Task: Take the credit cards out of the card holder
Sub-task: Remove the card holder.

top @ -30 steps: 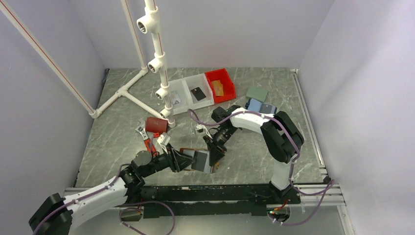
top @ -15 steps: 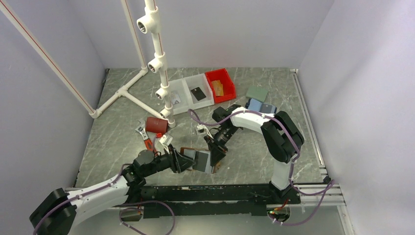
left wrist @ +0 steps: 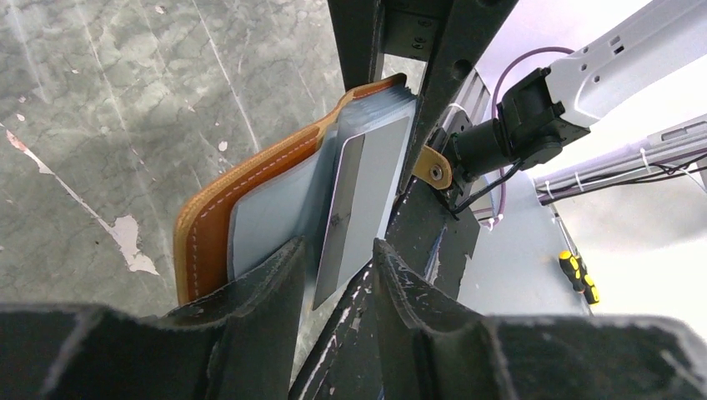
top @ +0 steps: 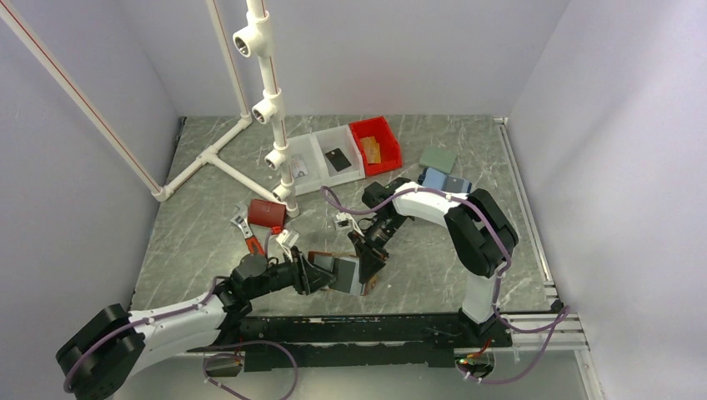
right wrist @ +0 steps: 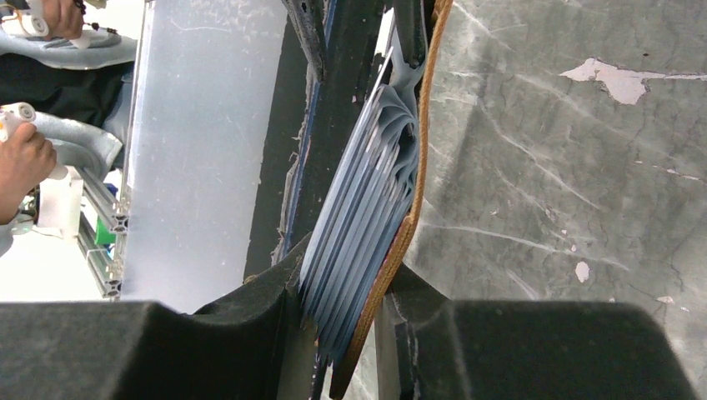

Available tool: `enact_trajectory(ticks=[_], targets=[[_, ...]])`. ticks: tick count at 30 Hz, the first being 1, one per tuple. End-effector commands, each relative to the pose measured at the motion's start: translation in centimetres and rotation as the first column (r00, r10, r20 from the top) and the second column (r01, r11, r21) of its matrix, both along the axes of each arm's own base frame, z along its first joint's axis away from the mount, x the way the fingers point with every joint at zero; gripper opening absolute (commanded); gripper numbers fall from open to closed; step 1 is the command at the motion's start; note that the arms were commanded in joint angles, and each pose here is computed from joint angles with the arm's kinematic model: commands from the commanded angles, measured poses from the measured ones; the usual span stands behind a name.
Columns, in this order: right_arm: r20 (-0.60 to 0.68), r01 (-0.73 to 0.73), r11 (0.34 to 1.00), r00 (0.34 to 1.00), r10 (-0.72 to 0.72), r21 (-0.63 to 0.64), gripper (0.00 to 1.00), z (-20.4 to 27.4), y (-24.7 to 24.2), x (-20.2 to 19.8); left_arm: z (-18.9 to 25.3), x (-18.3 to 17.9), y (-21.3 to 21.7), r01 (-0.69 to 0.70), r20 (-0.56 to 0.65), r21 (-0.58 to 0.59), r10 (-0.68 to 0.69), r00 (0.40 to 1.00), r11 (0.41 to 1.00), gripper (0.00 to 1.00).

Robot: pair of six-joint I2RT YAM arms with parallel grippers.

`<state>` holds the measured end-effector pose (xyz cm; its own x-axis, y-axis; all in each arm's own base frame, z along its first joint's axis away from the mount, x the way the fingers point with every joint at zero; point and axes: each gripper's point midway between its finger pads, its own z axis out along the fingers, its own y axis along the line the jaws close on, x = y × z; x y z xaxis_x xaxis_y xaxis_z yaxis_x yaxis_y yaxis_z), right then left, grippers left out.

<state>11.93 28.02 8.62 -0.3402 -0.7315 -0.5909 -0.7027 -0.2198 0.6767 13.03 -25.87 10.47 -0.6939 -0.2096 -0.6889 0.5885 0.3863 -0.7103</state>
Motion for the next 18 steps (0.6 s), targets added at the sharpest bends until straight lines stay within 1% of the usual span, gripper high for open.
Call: enact_trajectory(ticks=[1, 5, 7, 11, 15, 17, 18], targets=[[-0.033, -0.003, 0.992, 0.999, 0.007, 0.129, 0.0, 2.8, 1.5, -0.2, -0.7, 0.2, 0.2, -0.009, -0.001, 0.007, 0.009, 1.0, 1.0, 0.39], [-0.035, 0.0, 0.992, 0.999, 0.005, 0.126, 0.0, 2.8, 1.5, -0.2, -0.8, 0.1, 0.0, 0.0, -0.002, 0.007, 0.0, 1.0, 1.0, 0.35], [-0.035, -0.001, 0.992, 0.999, 0.005, 0.125, 0.0, 2.8, 1.5, -0.2, -0.9, 0.1, -0.1, 0.004, -0.004, 0.007, -0.004, 1.0, 1.0, 0.29], [-0.036, 0.0, 0.992, 0.999, 0.004, 0.123, 0.0, 2.7, 1.5, -0.2, -1.2, 0.1, -0.2, 0.009, -0.013, 0.008, -0.009, 1.0, 1.0, 0.21], [-0.035, 0.003, 0.993, 0.999, 0.001, 0.118, 0.0, 2.6, 1.5, -0.1, -0.8, 0.2, -0.7, 0.026, -0.006, 0.0, -0.026, 1.0, 1.0, 0.18], [-0.032, 0.003, 0.993, 0.999, 0.001, 0.115, 0.0, 2.6, 1.5, -0.1, -0.3, 0.4, -1.0, 0.034, 0.007, -0.011, -0.034, 0.999, 0.999, 0.13], [-0.032, 0.004, 0.994, 0.999, 0.0, 0.114, 0.0, 2.5, 1.5, -0.1, -0.2, 0.4, -1.1, 0.036, 0.007, -0.012, -0.036, 0.999, 0.999, 0.07]])
